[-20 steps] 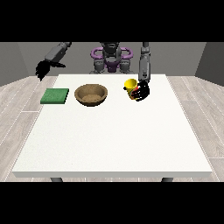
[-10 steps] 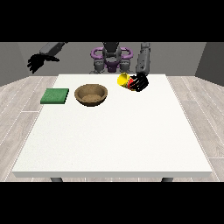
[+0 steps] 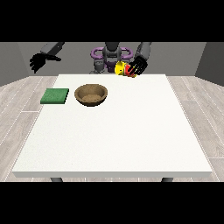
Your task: Pick the cup and pour the ball into the bowl, then pick the bowl and place it on the pad
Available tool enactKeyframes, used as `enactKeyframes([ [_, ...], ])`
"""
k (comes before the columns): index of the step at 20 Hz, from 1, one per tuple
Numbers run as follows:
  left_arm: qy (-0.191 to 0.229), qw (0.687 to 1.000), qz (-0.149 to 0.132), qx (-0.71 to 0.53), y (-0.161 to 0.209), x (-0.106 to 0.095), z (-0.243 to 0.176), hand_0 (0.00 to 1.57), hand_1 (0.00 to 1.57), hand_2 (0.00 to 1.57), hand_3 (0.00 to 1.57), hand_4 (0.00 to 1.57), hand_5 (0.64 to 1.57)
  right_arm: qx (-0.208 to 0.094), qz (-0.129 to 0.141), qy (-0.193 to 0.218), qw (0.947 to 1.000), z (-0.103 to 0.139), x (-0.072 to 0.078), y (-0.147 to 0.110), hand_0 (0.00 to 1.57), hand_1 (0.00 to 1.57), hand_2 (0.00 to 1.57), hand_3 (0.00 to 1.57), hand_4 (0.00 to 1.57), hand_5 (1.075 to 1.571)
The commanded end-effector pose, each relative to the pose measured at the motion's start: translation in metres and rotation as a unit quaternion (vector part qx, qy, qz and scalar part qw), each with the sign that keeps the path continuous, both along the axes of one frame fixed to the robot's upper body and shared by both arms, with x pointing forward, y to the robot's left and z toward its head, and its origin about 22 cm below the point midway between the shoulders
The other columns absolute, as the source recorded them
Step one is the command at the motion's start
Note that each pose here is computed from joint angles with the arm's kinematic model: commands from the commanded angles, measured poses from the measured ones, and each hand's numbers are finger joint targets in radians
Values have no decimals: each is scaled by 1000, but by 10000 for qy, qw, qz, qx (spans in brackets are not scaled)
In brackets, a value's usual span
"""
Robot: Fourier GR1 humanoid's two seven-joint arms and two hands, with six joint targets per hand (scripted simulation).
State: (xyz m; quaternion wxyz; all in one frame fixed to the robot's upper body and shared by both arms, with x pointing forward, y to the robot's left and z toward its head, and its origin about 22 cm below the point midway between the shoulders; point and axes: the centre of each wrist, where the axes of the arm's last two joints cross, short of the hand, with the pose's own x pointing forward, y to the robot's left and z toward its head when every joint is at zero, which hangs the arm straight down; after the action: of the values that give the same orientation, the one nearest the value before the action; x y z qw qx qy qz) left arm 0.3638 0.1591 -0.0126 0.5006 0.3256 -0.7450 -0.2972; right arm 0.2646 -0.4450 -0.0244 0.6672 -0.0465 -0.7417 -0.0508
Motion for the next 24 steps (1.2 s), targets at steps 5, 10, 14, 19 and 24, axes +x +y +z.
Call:
enactKeyframes([
  [5, -149, 9967, 79, 792, -35, 13, 37, 1364, 1364, 1571, 1571, 1068, 1568, 116, 15, -9, 9999, -7, -4, -7, 0, 0, 0, 0, 0, 1553],
  [10, -358, 9892, -217, 1408, -82, -8, 34, 1080, 1080, 1571, 1571, 965, 1570, 105, -231, 61, 9997, -20, -14, -12, 0, 0, 58, 0, 0, 1551],
  [14, -647, 9800, -201, 1870, -114, -21, 45, 682, 682, 1571, 1534, 891, 1571, 21, -42, -193, 9998, 8, 9, -24, 0, 0, 0, 0, 0, 1551],
  [19, -632, 9652, -70, 2535, -116, -13, 52, 545, 545, 1571, 1571, 901, 1571, -138, 17, 132, 9998, 14, 32, 0, 0, 0, 0, 158, 0, 1533],
  [24, -1278, 9418, -307, 3094, -145, -32, 67, 373, 373, 1571, 1571, 899, 1570, -147, 2, -375, 9992, 8, 52, 27, 0, 0, 0, 273, 0, 1527],
])
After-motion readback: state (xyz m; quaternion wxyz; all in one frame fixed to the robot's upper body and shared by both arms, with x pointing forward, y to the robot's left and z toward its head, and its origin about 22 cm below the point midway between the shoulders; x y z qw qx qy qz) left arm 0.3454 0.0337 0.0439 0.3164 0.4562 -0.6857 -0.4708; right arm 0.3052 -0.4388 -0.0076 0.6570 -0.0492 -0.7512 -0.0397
